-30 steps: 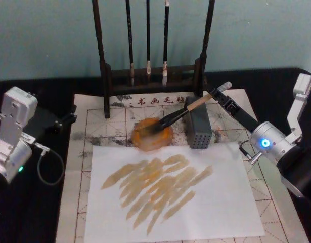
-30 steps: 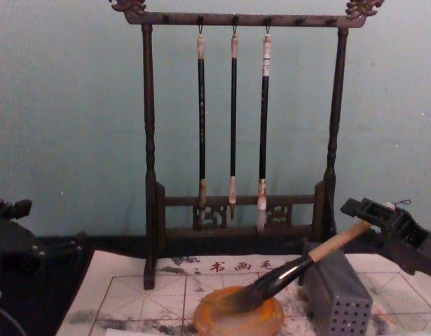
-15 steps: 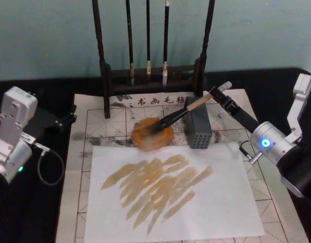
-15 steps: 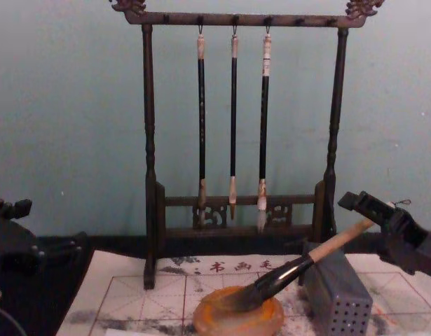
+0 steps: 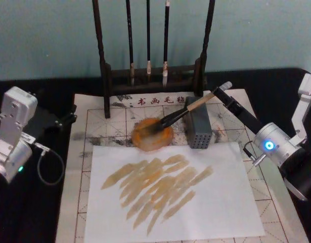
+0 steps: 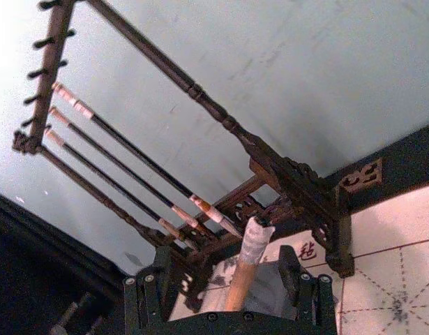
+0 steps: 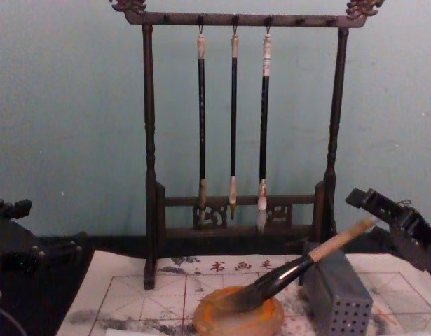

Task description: Pick up the brush from the inkstone, write on the paper, then place the brush back to its original position.

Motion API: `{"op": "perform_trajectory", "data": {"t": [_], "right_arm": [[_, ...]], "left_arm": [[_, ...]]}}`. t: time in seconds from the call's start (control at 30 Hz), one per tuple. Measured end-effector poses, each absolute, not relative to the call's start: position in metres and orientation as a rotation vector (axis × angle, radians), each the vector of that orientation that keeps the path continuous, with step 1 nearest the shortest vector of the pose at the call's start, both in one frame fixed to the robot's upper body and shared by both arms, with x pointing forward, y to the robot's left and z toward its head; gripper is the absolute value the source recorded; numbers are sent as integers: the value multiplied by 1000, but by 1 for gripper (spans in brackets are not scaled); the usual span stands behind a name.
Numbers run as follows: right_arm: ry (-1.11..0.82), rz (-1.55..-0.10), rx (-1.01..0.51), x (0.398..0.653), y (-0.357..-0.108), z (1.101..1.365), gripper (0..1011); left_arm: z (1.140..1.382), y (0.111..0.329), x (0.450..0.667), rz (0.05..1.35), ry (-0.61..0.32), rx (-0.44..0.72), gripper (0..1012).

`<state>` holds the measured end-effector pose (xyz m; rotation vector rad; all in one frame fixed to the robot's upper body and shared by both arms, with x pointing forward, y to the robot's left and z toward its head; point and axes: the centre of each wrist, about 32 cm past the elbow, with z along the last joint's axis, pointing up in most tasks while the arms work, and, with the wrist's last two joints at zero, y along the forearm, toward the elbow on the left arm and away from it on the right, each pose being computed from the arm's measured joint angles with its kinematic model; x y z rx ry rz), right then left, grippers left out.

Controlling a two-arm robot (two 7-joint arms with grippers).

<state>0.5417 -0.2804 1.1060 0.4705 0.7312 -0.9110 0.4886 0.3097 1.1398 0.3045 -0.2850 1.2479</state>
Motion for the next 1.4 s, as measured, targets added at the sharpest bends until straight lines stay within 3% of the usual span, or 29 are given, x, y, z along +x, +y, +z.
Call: {"op": "perform_trajectory", "data": {"t": [0.3,0.77,1.4], "right_arm": [[520,-964,330,527,-287,1107,1000],[221,-1189,74,510,-291,1111,1000],[164,-1260,2,514,-282,1102,1000]], "left_arm": [[1140,310,489,1248,-285,304,1001],[1140,310,489,1248,-285,304,1001],[1140,310,489,1248,-285,304,1001]]}}
